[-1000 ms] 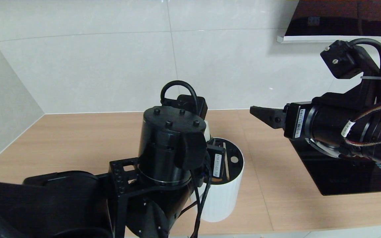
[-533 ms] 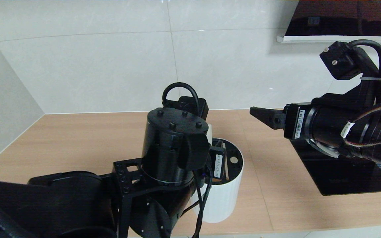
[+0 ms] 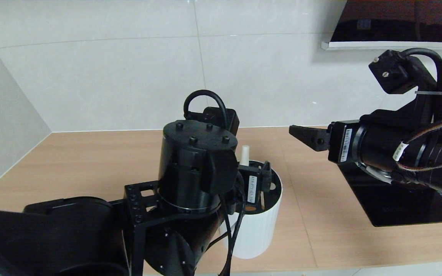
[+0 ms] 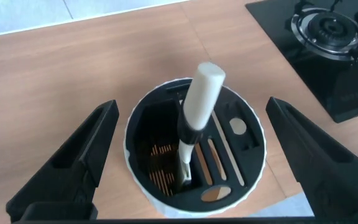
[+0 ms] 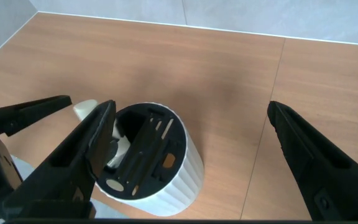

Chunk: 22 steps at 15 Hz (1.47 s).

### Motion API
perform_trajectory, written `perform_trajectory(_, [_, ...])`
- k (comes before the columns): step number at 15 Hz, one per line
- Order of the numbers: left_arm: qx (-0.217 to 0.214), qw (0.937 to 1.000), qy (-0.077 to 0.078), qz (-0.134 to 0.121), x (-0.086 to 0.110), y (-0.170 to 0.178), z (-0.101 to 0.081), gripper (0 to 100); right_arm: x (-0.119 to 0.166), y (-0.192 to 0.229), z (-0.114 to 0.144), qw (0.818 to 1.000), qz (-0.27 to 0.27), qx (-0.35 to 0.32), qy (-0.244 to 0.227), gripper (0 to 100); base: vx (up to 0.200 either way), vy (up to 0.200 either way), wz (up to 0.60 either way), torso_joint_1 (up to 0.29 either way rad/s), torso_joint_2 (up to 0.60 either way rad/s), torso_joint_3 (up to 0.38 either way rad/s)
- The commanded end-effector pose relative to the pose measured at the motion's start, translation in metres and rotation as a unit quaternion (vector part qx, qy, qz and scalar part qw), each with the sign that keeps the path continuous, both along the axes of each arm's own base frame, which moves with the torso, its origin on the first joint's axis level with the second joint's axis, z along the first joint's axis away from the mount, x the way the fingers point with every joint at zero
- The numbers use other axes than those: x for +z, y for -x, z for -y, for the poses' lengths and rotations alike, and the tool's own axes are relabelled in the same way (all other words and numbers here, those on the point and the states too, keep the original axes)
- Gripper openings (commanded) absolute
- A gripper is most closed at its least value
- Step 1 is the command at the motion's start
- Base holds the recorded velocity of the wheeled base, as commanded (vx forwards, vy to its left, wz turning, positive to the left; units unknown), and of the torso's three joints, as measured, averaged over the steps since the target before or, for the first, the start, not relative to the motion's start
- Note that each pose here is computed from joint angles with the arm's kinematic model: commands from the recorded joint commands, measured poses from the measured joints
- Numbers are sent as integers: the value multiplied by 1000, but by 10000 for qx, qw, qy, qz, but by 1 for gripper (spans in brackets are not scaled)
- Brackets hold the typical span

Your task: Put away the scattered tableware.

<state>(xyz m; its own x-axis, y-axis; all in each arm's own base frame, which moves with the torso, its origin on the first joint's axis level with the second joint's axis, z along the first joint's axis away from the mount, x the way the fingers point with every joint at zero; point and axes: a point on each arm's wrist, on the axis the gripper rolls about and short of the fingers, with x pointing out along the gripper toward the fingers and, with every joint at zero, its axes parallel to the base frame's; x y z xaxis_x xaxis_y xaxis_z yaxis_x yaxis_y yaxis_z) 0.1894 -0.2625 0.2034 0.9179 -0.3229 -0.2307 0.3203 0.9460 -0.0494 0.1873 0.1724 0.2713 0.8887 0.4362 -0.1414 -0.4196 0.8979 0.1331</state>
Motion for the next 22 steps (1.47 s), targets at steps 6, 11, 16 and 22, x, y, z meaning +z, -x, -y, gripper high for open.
perform_trajectory(6, [-163,9838,1498,967,97,40,-88,100,9,0,17,9994,149,-265,-135,100,0,0,0,0,0,0])
perform_trajectory(11, [365,9808,1293,1412,88,80,-190,100,-7,51,82,9967,279,-742,-173,100,0,0,0,0,0,0])
perform_trajectory(16, [912,9762,1187,1569,56,157,-254,100,-44,117,149,9871,691,-1405,-335,100,0,0,0,0,0,0])
perform_trajectory(22, [1478,9760,909,1319,4,234,-281,100,-77,219,185,9693,1529,-1921,146,100,0,0,0,0,0,0])
